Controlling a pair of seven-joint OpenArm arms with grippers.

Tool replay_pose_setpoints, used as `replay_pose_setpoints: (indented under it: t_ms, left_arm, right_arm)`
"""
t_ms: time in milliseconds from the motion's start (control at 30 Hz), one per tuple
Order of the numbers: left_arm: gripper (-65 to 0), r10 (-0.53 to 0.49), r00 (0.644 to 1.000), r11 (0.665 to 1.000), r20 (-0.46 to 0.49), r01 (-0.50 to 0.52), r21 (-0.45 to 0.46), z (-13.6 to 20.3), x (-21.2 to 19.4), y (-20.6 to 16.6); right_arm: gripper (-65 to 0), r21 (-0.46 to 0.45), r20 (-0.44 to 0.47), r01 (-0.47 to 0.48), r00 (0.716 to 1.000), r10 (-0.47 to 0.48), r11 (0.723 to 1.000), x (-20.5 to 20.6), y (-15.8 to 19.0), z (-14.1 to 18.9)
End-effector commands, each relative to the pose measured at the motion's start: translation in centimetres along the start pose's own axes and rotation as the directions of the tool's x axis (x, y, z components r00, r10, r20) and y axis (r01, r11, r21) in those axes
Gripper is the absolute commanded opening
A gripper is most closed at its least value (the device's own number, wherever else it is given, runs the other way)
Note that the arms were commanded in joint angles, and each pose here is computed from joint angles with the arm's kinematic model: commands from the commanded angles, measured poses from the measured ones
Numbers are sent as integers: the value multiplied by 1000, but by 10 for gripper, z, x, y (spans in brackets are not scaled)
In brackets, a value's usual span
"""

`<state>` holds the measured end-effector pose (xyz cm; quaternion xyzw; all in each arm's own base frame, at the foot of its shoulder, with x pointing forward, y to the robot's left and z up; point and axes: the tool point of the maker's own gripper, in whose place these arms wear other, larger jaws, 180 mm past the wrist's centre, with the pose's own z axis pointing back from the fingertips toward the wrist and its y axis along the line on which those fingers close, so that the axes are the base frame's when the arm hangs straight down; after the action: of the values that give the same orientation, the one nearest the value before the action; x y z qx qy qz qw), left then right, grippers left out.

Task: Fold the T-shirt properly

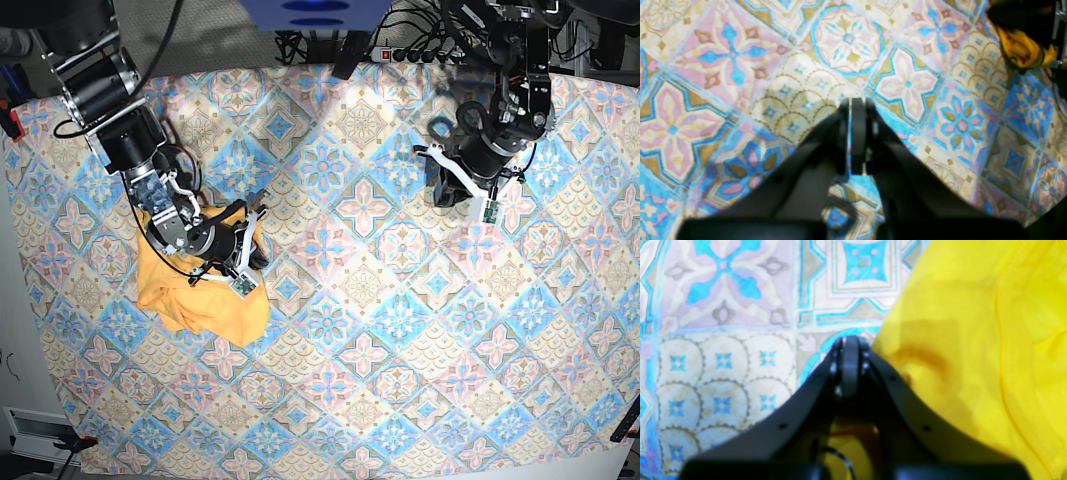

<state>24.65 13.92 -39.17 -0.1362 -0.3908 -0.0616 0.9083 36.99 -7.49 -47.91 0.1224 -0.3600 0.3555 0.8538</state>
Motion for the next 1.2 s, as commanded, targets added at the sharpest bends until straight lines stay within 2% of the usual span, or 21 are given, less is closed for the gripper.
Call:
replay_pose_setpoints:
  t_ms: [0, 300, 533, 633, 833, 1000, 1167]
  left_arm:
    - [-648, -8, 999, 1000, 42, 9, -8, 2, 12, -1]
    - [-648, -10, 999, 1000, 42, 11, -5, 2, 13, 0]
    - [-648, -17, 998, 1000, 55, 17, -6, 0, 20, 0]
    - [-648, -17, 998, 1000, 55, 17, -6, 0, 20, 0]
    - [-648, -17, 998, 1000, 55, 17, -6, 0, 20, 0]
    - [-648, -15, 998, 1000, 55, 16, -5, 1, 19, 0]
    - [-648, -9, 1000, 1000, 30, 9, -4, 5, 7, 0]
  right_arm:
    - [-650, -18, 14, -11, 1000, 11, 1000, 7, -8, 3]
    - [-650, 5, 21, -24, 999, 24, 1000, -4, 8, 11]
    - [-650, -7, 13, -35, 999, 35, 999, -7, 0, 16]
    - [-650, -17, 43, -35, 998, 35, 999, 3, -3, 18]
    - [-650, -87, 190, 14, 982, 3, 996, 46, -20, 44]
    - [-650, -118, 202, 24, 979, 0, 993, 55, -14, 68]
    - [-650, -176, 211, 103, 975, -65, 979, 30, -12, 104]
